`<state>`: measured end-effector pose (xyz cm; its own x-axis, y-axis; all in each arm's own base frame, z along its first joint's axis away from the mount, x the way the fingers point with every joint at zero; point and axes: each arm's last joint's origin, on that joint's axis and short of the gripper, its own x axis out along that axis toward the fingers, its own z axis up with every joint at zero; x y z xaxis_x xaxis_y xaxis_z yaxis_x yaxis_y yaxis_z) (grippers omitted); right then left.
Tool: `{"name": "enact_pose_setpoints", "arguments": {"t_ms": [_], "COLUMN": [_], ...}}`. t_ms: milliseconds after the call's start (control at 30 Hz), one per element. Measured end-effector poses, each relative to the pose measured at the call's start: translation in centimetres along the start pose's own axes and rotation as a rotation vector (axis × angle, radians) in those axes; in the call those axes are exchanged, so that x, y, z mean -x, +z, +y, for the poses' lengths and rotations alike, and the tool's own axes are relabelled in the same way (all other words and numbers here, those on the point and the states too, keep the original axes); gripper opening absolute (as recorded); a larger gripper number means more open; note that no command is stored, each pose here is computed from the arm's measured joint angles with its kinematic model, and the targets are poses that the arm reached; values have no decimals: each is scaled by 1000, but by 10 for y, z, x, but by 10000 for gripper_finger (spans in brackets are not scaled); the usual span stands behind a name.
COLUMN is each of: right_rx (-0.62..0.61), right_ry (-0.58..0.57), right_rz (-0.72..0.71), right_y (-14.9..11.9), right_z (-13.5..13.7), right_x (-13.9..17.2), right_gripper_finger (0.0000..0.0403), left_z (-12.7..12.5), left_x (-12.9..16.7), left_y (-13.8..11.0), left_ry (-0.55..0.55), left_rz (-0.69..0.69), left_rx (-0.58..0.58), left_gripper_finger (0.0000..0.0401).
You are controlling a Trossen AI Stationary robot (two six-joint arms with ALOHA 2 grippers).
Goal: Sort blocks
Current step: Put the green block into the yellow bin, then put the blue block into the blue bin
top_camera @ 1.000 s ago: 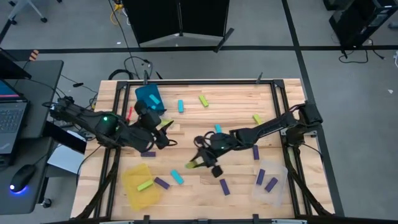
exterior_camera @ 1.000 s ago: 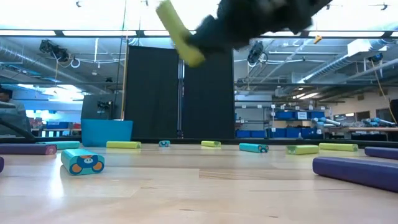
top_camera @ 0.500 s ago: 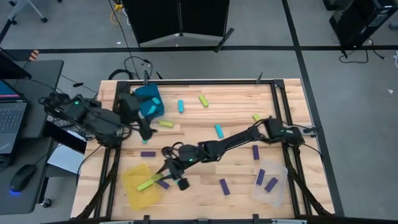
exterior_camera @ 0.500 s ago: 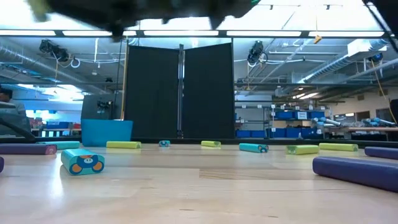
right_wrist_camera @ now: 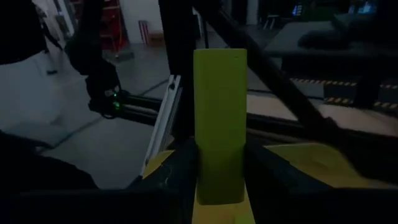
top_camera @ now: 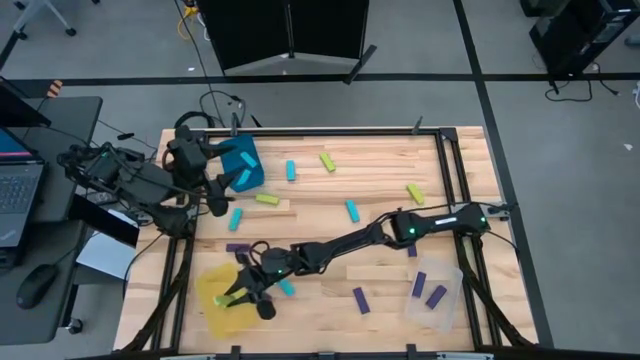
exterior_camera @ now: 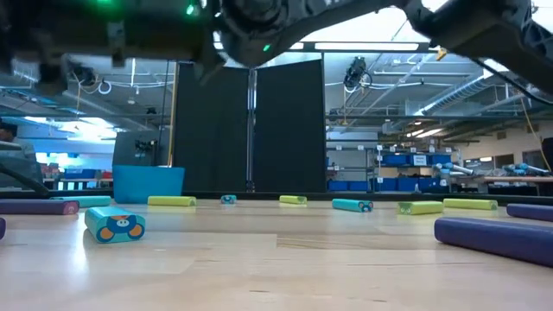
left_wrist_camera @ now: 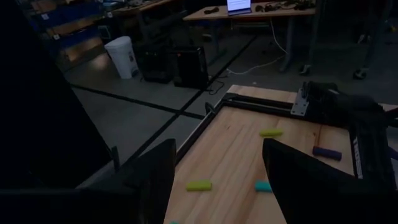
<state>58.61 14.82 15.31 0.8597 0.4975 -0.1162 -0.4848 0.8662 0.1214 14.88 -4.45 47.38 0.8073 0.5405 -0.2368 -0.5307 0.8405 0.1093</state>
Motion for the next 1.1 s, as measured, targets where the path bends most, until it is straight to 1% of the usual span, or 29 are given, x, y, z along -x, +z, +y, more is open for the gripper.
{"name": "enact_pose_setpoints", "arguments": {"t_ms": [133, 333, 433, 567, 700, 800, 967, 1100], "right_rx": [-33, -34, -11, 68, 152, 174, 199, 191], "right_ry": [17, 17, 19, 65, 46, 19, -27, -106], "right_rz": [35, 31, 24, -22, -68, -48, -3, 22], "right_y": [-16, -15, -10, 16, 50, 63, 70, 57], "right_z": [-3, -2, -2, 0, -1, -11, -26, -40], "right_x": [-6, -6, -5, 1, 12, 20, 37, 62], "right_gripper_finger": [133, 187, 215, 236, 230, 215, 183, 155], "left_z": [0, 0, 0, 0, -6, -11, -16, -14], "left_x": [0, 0, 0, 0, -5, -10, -16, -17], "left_y": [0, 0, 0, -1, -11, -20, -35, -44], "left_ry": [0, 5, 6, -4, -5, -5, 12, 35], "left_rz": [0, -3, -3, 7, 33, 57, 85, 75], "left_rx": [0, 3, 2, -8, -39, -44, -60, -47], "left_gripper_finger": [248, 248, 248, 248, 248, 248, 248, 248]}}
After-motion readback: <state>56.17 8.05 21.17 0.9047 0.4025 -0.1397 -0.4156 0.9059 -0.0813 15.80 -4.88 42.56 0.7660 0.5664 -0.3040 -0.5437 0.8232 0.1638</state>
